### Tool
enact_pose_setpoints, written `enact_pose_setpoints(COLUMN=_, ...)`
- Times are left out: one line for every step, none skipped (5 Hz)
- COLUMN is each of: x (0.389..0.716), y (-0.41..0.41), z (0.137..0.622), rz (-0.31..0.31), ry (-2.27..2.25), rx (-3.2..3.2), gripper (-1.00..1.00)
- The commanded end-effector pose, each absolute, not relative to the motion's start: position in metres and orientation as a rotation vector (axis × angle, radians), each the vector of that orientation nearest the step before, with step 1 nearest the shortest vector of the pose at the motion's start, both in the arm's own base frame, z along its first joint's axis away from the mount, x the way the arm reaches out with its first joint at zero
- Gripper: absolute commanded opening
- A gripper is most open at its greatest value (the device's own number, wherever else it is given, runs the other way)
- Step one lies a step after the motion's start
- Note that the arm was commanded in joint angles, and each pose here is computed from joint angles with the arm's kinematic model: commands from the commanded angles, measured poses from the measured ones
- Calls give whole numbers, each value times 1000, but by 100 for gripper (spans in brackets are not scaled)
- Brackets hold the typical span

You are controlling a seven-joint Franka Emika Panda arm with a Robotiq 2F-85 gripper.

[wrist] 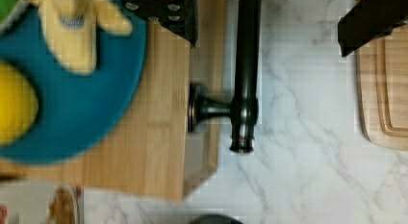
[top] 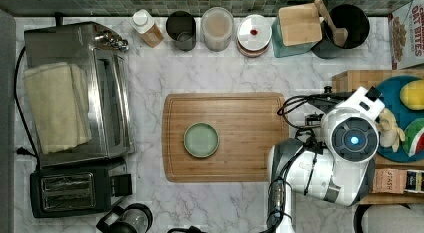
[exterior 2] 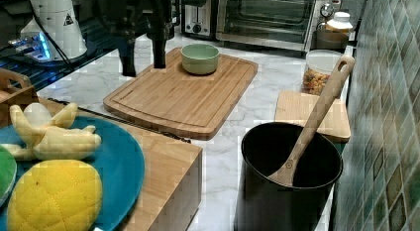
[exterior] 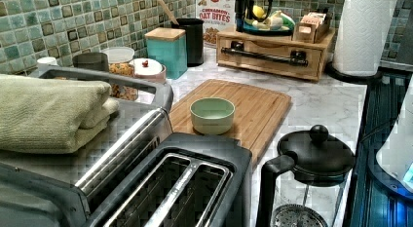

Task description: Open the drawer.

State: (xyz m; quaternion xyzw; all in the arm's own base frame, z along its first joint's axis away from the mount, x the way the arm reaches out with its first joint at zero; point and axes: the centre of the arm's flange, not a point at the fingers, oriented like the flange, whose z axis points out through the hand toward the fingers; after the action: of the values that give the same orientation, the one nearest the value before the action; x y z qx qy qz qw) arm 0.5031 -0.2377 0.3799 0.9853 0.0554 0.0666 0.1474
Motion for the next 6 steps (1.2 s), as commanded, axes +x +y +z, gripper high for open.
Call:
enact_pose_setpoints(x=484, y=-266, z=310, rz=26, ry=156, rx=2896, gripper=100)
enact_pose_setpoints(x=481, y=-267, z=293, rz=-20, ry=81, rx=2863, gripper=100)
enact_pose_setpoints(x=472, y=-279, z=271, rz=40, ry=63, rx=2882, gripper=100)
enact_pose_setpoints(x=471, y=-271, z=255, rz=52, ry=45, rx=2889, gripper=100)
enact_pose_setpoints(x=477, y=-267, z=234, rz=40, ry=-4, rx=2890, gripper=100)
enact_pose_setpoints(x=477, y=-272, z=228, rz=27, ry=-3, rx=2893, gripper=100)
